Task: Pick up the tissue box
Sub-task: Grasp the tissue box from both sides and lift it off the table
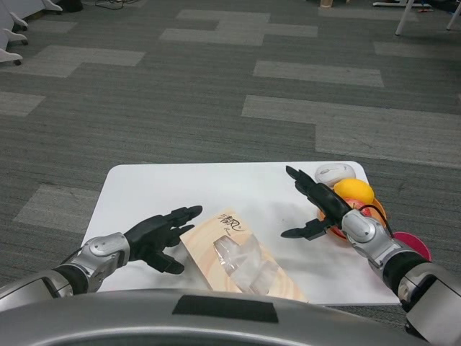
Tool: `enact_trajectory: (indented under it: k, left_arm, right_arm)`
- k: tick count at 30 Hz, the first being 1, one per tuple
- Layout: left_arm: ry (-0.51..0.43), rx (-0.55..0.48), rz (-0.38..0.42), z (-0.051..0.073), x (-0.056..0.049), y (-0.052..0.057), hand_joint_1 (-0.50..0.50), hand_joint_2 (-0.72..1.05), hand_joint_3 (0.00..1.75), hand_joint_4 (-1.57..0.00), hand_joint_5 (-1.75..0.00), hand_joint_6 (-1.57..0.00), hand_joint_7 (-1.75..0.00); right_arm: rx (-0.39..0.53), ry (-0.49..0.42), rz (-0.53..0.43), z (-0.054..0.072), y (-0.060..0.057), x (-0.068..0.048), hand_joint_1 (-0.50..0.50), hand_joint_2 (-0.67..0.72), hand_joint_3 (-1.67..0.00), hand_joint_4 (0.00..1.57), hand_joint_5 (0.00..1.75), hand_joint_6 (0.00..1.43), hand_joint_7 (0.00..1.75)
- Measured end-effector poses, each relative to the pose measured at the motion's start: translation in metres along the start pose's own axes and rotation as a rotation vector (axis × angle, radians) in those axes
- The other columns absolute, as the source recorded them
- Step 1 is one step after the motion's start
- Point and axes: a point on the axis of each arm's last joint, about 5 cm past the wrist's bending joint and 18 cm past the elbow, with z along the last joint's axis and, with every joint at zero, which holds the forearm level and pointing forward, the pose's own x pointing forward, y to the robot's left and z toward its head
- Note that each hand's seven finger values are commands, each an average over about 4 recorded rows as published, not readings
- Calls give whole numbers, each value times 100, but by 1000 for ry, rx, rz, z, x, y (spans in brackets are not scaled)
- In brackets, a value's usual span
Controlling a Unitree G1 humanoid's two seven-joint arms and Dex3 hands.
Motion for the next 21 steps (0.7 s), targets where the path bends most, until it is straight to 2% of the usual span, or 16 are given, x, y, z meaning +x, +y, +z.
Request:
enact_trajectory:
  k: [5, 9, 21]
  left_arm:
    - [-8, -7, 11, 1, 5, -3, 50, 105, 13, 0, 0, 0, 0]
    - [-21, -23, 33, 2, 8, -5, 50, 105, 17, 0, 0, 0, 0]
    - [-26, -47, 84, 6, 15, -5, 50, 105, 17, 0, 0, 0, 0]
  right_arm:
    - [-14, 0, 3, 2, -2, 2, -42, -41, -32, 0, 0, 0, 0]
    - [-23, 11, 11, 0, -2, 2, -42, -41, -32, 0, 0, 0, 0]
    - [-48, 22, 27, 2, -3, 5, -38, -41, -32, 0, 0, 0, 0]
